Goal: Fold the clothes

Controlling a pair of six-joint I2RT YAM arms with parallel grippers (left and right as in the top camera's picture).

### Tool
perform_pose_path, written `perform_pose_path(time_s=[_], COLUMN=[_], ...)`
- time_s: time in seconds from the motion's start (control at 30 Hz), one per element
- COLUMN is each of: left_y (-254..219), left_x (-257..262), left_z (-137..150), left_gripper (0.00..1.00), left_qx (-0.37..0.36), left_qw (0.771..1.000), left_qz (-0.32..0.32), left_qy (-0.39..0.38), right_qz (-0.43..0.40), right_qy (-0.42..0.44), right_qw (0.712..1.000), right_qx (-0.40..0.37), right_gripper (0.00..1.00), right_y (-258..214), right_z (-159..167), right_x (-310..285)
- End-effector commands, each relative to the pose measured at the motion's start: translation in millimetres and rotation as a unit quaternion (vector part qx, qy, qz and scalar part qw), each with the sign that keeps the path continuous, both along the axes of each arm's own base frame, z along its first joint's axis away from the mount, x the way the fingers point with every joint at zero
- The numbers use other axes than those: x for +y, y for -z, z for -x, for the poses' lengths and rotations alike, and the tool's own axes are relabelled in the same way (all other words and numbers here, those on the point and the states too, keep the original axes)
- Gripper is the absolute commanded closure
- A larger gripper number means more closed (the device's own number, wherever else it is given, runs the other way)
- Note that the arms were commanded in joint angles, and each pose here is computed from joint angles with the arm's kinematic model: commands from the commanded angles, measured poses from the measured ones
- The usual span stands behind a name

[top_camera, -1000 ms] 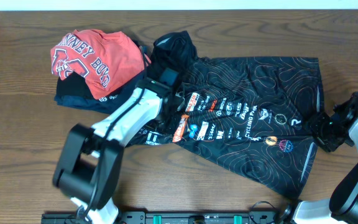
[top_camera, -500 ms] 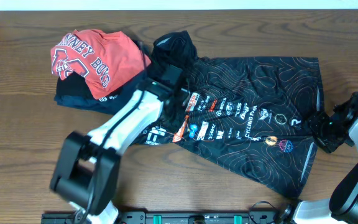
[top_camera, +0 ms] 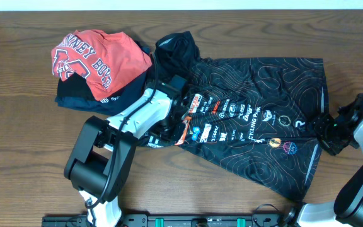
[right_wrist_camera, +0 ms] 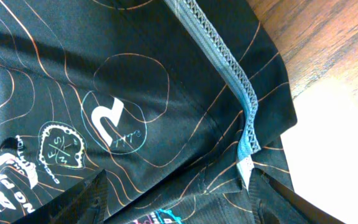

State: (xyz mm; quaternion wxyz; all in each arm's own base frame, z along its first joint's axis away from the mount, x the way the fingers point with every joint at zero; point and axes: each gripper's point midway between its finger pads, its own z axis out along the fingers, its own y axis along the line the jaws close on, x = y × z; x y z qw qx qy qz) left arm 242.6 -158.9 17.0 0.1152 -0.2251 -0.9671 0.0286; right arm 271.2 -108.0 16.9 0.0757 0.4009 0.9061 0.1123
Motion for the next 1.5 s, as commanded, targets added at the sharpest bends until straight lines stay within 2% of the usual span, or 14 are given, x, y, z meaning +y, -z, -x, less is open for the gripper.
perform_pose_path(time_s=[0.0,0.17,0.27,0.43,0.63,0.97,1.07,1.1,1.23,1.47], left_y=[-47,-88,-95,-69,-32,22,29,29,29,-7], left_x=[-6,7,6,14,14,24,26,25,23,28], left_z=[-12,-31,-34,-21,2,20,14,12,7,3], left_gripper=[0.94,0.94,0.94,0.73,0.68,0.44,0.45,0.51,0.92,0.94], left_qx=[-0.036,-0.119,-0.136,-0.108,-0.072,-0.081,-0.1,-0.107,-0.115,-0.107], left_qw=[0.999,0.993,0.991,0.994,0.997,0.996,0.994,0.994,0.993,0.993], left_qz=[0.019,-0.004,0.003,-0.016,-0.006,0.0,0.0,0.0,0.005,-0.022], left_qy=[0.003,0.016,0.014,-0.017,-0.04,-0.039,-0.036,-0.036,-0.037,-0.034], right_qz=[-0.003,-0.003,-0.004,-0.004,-0.003,-0.006,-0.009,-0.009,-0.011,-0.011], right_qy=[0.006,0.006,0.006,0.006,0.006,0.006,0.006,0.006,0.006,0.006], right_qw=[1.0,1.0,1.0,1.0,1.0,1.0,1.0,1.0,1.0,1.0], right_qx=[-0.004,-0.004,-0.003,-0.003,-0.004,0.0,0.002,0.002,0.006,0.006], right_gripper=[0.29,0.29,0.29,0.29,0.29,0.29,0.29,0.29,0.29,0.29], right_y=[-2,-2,-2,-2,-2,-2,-2,-2,-1,-1], right_z=[1,1,1,2,1,3,4,4,6,6], right_x=[0,0,0,0,0,1,2,2,3,3])
